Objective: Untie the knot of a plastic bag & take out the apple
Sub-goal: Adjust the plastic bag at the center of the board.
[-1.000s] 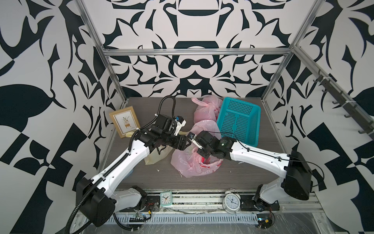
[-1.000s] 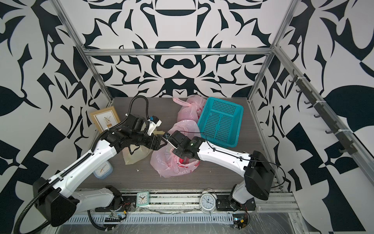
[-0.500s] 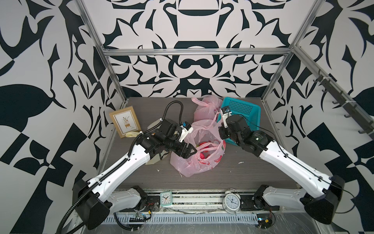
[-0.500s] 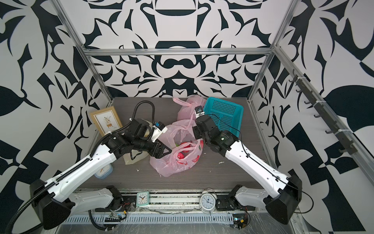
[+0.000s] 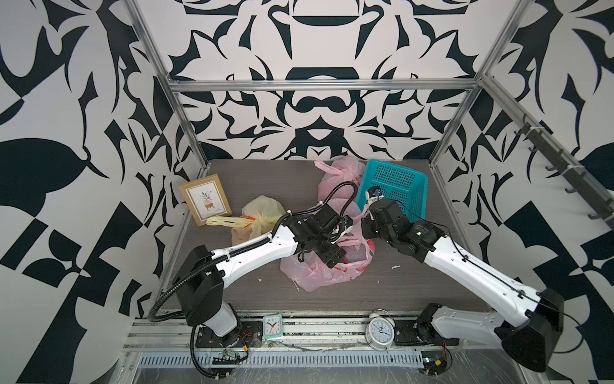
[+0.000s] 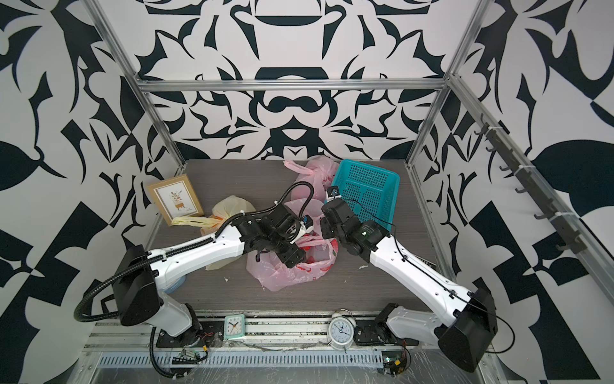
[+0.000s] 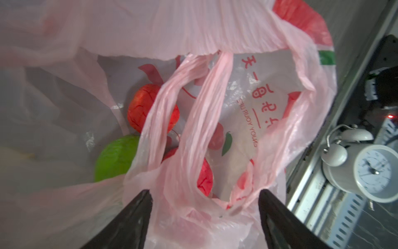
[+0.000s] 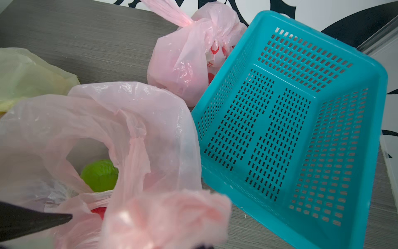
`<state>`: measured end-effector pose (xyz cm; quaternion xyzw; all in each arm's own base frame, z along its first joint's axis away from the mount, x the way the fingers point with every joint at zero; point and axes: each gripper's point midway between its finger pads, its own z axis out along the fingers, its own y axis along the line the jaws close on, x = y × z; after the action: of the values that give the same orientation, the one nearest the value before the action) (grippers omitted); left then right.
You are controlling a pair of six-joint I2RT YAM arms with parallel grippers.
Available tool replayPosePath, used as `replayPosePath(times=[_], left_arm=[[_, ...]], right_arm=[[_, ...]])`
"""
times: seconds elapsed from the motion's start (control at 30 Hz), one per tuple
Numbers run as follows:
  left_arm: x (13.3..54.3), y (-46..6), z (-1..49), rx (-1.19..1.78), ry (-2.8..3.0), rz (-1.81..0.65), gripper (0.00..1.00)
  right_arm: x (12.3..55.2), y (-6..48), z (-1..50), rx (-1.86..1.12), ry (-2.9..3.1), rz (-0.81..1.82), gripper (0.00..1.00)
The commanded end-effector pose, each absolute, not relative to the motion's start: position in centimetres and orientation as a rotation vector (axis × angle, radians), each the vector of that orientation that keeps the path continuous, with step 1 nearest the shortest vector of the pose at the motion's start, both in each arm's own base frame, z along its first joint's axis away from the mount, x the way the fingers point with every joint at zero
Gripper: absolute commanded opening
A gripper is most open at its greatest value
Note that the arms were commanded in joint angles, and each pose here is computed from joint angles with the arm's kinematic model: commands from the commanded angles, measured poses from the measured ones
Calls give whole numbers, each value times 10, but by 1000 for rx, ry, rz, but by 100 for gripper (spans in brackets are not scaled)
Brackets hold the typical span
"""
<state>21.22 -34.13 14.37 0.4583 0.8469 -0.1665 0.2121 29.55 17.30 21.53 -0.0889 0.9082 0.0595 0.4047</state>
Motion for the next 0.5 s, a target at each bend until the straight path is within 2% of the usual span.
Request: replayPosePath(times=[0.0, 0.17, 0.3, 0.4, 0.47], left_arm=[[233, -348, 155, 1229, 2267, -368, 82], [241, -365, 144, 1226, 2255, -396, 78], [237, -379, 124, 1258, 2312, -457, 63], [238, -380, 111, 1238, 2348, -447, 34], [243, -376, 111, 1196, 2346, -420, 8]], right_arm=[[295, 174, 224, -194, 2265, 194, 0], [297, 175, 220, -201, 2270, 187, 0], [299, 176, 222, -200, 2260, 188, 0], [302, 175, 225, -196, 2253, 188, 0], [304, 174, 227, -189, 2248, 183, 0]])
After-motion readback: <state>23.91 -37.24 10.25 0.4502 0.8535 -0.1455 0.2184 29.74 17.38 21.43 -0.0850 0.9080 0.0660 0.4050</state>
